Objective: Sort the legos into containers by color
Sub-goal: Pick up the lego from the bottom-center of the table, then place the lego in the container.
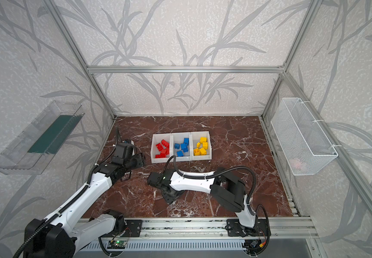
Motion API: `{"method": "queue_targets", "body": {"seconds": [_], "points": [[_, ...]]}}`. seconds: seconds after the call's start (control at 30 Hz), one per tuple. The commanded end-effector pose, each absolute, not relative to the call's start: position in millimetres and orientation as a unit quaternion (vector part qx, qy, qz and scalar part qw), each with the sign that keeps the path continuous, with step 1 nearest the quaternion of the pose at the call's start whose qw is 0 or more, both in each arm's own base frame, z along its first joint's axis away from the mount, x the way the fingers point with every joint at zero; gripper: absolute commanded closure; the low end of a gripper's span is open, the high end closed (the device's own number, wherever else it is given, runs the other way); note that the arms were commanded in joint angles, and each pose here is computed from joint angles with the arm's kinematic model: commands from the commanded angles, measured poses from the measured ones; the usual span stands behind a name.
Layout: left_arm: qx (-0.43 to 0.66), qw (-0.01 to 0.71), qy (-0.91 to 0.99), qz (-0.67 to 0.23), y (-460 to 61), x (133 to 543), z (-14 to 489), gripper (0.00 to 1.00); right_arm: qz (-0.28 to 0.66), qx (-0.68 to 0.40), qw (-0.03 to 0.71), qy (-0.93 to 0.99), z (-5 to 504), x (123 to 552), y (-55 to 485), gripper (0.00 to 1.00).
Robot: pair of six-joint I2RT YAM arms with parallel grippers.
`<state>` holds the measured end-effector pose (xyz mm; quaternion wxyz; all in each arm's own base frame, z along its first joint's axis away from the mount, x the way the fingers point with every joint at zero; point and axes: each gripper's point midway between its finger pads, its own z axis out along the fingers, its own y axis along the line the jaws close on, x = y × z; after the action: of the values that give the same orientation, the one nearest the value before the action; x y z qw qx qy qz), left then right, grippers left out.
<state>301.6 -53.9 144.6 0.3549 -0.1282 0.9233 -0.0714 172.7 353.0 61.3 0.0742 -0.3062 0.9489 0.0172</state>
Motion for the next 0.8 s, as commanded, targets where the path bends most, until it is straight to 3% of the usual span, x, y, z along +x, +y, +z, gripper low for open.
{"method": "queue_targets", "body": {"seconds": [0.0, 0.17, 0.37, 0.5, 0.77], "points": [[-0.142, 0.356, 0.921, -0.069, -49.1, 297.0, 145.4, 0.34, 0.012, -0.285, 0.142, 0.948, 113.7, 227.0, 321.3, 0.6], [-0.144, 0.357, 0.92, -0.072, -49.9, 296.6, 144.9, 0.34, 0.036, -0.21, 0.193, 0.958, 146.5, 314.4, 278.3, 0.6], [-0.145, 0.36, 0.918, -0.078, -51.2, 297.6, 146.8, 0.34, 0.07, -0.155, 0.216, 0.962, 148.8, 385.4, 259.1, 0.6], [-0.146, 0.362, 0.917, -0.083, -52.5, 297.2, 148.5, 0.34, 0.074, -0.142, 0.2, 0.967, 137.2, 411.9, 255.5, 0.58], [-0.146, 0.372, 0.913, -0.081, -50.3, 295.9, 152.6, 0.34, 0.073, -0.123, 0.191, 0.971, 130.3, 432.5, 249.0, 0.39]]}}
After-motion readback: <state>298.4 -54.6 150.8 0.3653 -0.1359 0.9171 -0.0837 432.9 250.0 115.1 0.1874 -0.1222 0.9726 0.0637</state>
